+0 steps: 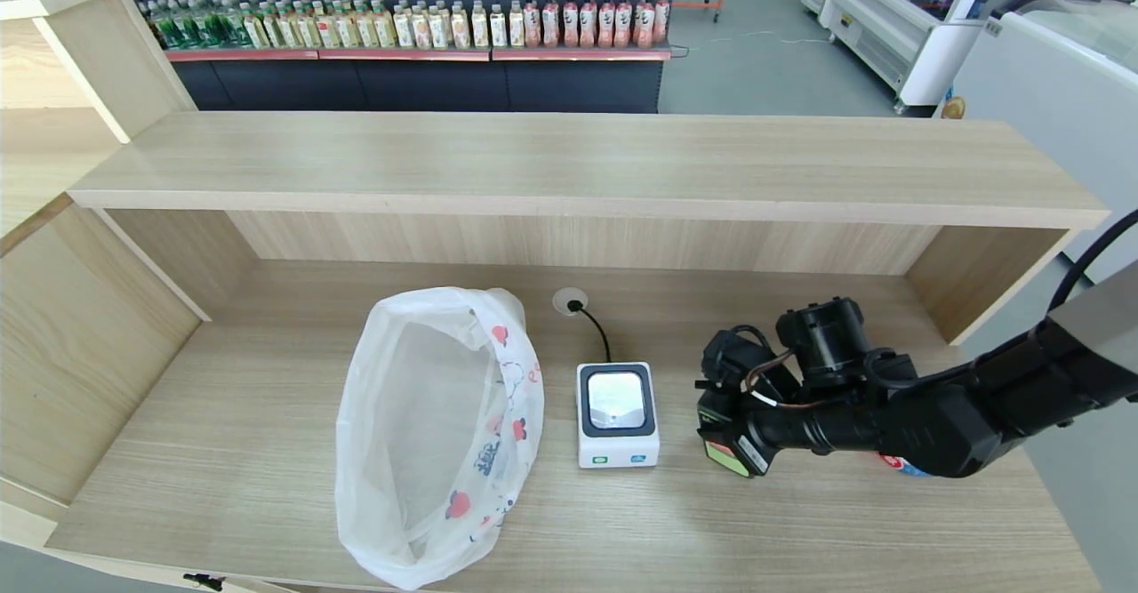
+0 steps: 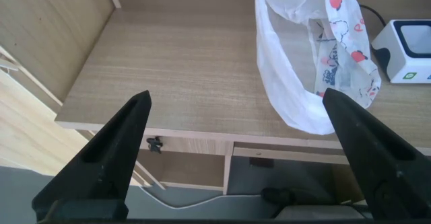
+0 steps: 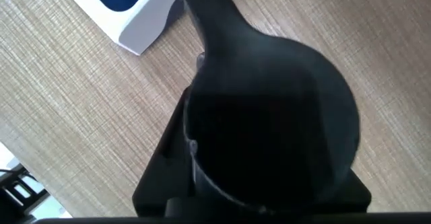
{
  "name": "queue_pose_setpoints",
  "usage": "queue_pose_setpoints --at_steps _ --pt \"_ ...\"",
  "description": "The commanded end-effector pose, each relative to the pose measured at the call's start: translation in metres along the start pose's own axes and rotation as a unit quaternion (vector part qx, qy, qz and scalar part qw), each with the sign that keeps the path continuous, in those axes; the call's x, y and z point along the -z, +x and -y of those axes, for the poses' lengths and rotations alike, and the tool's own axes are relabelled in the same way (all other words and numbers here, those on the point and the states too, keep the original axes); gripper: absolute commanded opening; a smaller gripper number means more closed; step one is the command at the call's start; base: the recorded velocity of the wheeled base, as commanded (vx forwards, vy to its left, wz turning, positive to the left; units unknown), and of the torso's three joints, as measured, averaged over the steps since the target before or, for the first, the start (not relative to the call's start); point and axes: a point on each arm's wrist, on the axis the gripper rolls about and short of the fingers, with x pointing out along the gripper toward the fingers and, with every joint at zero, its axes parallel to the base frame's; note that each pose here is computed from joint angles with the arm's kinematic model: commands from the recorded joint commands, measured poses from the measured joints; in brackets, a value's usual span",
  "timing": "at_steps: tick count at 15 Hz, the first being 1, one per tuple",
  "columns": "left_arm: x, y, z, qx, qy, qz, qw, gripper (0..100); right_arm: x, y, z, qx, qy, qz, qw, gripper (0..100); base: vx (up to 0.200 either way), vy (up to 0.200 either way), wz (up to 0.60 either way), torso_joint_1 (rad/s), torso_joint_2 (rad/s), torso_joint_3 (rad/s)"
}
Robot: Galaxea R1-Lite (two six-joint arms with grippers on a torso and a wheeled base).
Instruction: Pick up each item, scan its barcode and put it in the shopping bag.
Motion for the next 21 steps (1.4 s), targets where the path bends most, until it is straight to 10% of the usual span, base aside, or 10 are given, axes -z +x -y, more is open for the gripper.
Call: queue_pose_setpoints --at_steps 1,8,10,14,17,19,21 --pt "0.000 0.000 0.000 0.000 0.000 0.000 1.0000 100 0.003 -0.006 -0.002 0.001 0.002 0.000 1.000 0 0.000 0.000 0.00 0.000 0.00 0.000" --pt "0.000 0.000 0.000 0.000 0.000 0.000 1.0000 100 -0.016 -0.137 -0.007 0.078 0.117 0.160 0.977 0 0.000 0.000 0.00 0.000 0.00 0.000" --pt "0.000 0.000 0.000 0.000 0.000 0.000 1.0000 100 0.003 -0.167 -0.024 0.107 -0.024 0.157 0.981 0 0.000 0.000 0.00 0.000 0.00 0.000" --pt "0.000 0.000 0.000 0.000 0.000 0.000 1.0000 100 0.024 -0.197 -0.017 0.084 -0.280 0.220 0.931 0 0.000 0.000 0.00 0.000 0.00 0.000" --pt "0.000 0.000 0.000 0.000 0.000 0.000 1.0000 100 0.047 -0.199 -0.014 0.024 -0.532 0.283 0.798 0 0.000 0.000 0.00 0.000 0.00 0.000" --pt "0.000 0.000 0.000 0.000 0.000 0.000 1.0000 100 0.063 -0.187 -0.034 -0.022 -0.681 0.331 0.653 0 0.000 0.000 0.00 0.000 0.00 0.000" --pt "0.000 0.000 0.000 0.000 0.000 0.000 1.0000 100 0.073 -0.185 -0.046 -0.055 -0.722 0.326 0.608 0 0.000 0.000 0.00 0.000 0.00 0.000"
